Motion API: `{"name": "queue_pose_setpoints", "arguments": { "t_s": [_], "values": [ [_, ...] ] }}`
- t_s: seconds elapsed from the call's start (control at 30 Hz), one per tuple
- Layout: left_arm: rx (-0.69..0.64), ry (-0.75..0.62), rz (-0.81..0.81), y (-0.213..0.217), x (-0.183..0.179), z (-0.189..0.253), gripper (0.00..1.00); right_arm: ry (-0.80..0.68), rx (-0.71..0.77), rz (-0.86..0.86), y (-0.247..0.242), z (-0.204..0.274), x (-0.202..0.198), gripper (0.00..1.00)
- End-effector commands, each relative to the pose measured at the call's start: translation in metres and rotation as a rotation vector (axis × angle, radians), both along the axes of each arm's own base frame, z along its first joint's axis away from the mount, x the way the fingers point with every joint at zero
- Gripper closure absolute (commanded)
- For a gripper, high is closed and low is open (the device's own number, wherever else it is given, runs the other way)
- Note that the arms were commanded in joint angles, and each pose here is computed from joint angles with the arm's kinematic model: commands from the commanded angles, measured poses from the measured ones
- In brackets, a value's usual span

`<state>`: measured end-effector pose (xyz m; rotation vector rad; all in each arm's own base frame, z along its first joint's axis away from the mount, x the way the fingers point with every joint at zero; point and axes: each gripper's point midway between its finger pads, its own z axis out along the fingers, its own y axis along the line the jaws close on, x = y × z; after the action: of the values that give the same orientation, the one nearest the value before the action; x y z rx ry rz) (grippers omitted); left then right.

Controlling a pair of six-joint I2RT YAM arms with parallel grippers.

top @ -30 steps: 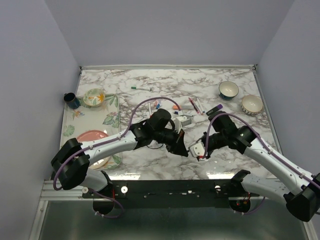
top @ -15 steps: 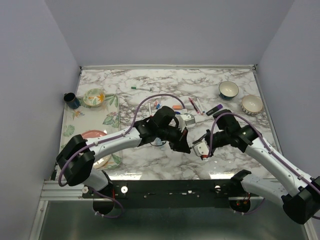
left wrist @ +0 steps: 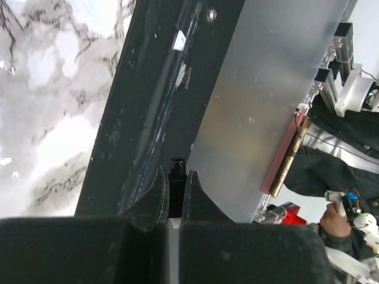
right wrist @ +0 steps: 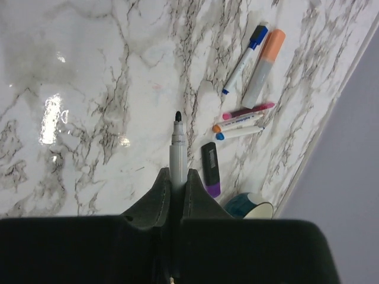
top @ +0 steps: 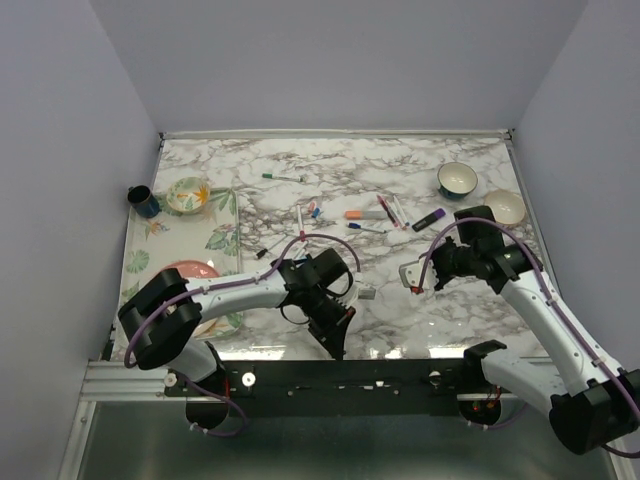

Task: Open the pen caps
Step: Place the pen cap on the table with the left arm

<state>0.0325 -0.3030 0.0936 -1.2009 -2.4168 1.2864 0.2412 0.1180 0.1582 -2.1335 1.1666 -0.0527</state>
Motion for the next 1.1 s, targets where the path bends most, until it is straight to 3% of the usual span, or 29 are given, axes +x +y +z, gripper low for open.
{"name": "queue_pose_setpoints", "arguments": {
  "t_s": [0.0, 0.17, 0.27, 0.3, 0.47, 0.6, 0.73, 1.07],
  "values": [
    [0.002, 0.028, -0.028, 0.008, -0.005, 0.015, 1.0, -0.036, -0.035, -0.026, -0.012, 0.006, 0.006, 0.99],
    [-0.079, -0.087, 0.189, 0.011, 0.056, 0.038, 1.0, 0.007, 0.074, -0.121, -0.004, 0.0, 0.013, 0.99],
    [-0.123, -0.208, 0.41, 0.017, 0.11, 0.052, 1.0, 0.055, 0.244, -0.251, 0.008, 0.005, 0.025, 0.99],
    [-0.147, -0.236, 0.521, 0.021, 0.138, 0.057, 1.0, 0.14, 0.347, -0.353, 0.014, 0.007, 0.024, 0.99],
    [0.045, -0.398, 0.862, 0.046, 0.232, 0.036, 1.0, 0.344, 0.609, -0.577, 0.037, 0.02, 0.04, 0.99],
    [0.145, -0.519, 0.997, 0.056, 0.296, 0.042, 1.0, 0.541, 0.71, -0.776, 0.044, 0.026, 0.047, 0.99],
    [0.233, -0.59, 1.073, 0.068, 0.342, 0.04, 0.99, 0.695, 0.752, -0.816, 0.053, 0.023, 0.04, 0.99],
    [0.407, -0.601, 1.054, 0.066, 0.4, 0.0, 0.95, 0.737, 0.757, -0.844, 0.052, 0.013, 0.042, 0.99]
  ]
}}
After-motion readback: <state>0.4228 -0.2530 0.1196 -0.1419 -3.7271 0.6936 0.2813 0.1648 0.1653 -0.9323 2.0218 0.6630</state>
